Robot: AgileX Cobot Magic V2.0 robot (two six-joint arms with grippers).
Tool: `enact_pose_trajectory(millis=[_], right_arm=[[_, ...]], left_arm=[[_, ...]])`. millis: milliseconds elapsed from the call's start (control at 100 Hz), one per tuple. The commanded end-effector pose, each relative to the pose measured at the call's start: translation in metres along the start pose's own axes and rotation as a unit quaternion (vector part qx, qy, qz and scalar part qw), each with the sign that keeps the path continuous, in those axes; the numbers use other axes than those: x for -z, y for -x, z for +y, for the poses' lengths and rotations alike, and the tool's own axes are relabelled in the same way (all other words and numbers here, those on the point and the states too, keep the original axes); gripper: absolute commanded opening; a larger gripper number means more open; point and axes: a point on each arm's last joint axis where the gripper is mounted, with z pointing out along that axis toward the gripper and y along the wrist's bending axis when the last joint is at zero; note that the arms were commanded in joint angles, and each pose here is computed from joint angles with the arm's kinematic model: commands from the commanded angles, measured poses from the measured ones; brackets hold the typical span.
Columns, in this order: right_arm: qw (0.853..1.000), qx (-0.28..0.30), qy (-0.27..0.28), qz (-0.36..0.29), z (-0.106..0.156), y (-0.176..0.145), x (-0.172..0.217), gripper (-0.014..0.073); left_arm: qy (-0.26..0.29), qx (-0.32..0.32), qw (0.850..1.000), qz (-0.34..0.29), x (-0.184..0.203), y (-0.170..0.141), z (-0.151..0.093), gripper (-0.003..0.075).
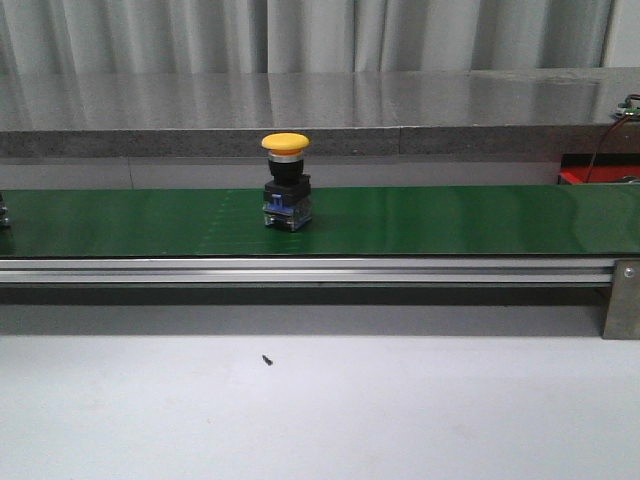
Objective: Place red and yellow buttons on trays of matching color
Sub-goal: 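Carry the red button onto the belt and open the left gripper, then lower the right gripper over the yellow button arriving on the belt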
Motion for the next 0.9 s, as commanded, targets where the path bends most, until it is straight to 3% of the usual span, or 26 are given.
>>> enact_pose_trajectory(millis=[0,230,300,420,590,760,890], right_arm=[[0.997,-0.001,0.002,-0.074,0.000,0.018,0.003,-0.0068],[0.995,-0.001,0.003,-0.099,0.001,0.022,0.004,-0.0068],[0.995,-0.001,0.003,-0.099,0.001,0.022,0.004,-0.0068],[0.995,-0.004,0.003,-0.100,0.001,0.023,0.004,-0.0068],[0.995,-0.041,0.004,-0.089,0.000,0.028,0.005,-0.0068],[0.995,-0.061,0.007,-0.077,0.001,0.042,0.007,-0.0068],[0.998,-0.061,0.012,0.018,0.003,0.064,0.001,-0.0068]], left_arm=[[0.022,-0.004,0.997,-0.079,0.031,0.003,-0.007,0.0620],[0.036,0.002,0.996,-0.085,0.056,-0.046,-0.017,0.0616],[0.044,0.006,0.995,-0.093,0.060,-0.059,-0.018,0.0578],[0.048,0.026,0.992,-0.116,0.067,-0.075,-0.022,0.0389],[0.028,0.004,0.992,-0.123,0.072,-0.090,-0.036,-0.0020],[0.010,-0.017,0.990,-0.138,0.073,-0.092,-0.047,-0.0020],[0.006,-0.019,0.990,-0.138,0.072,-0.091,-0.048,-0.0020]])
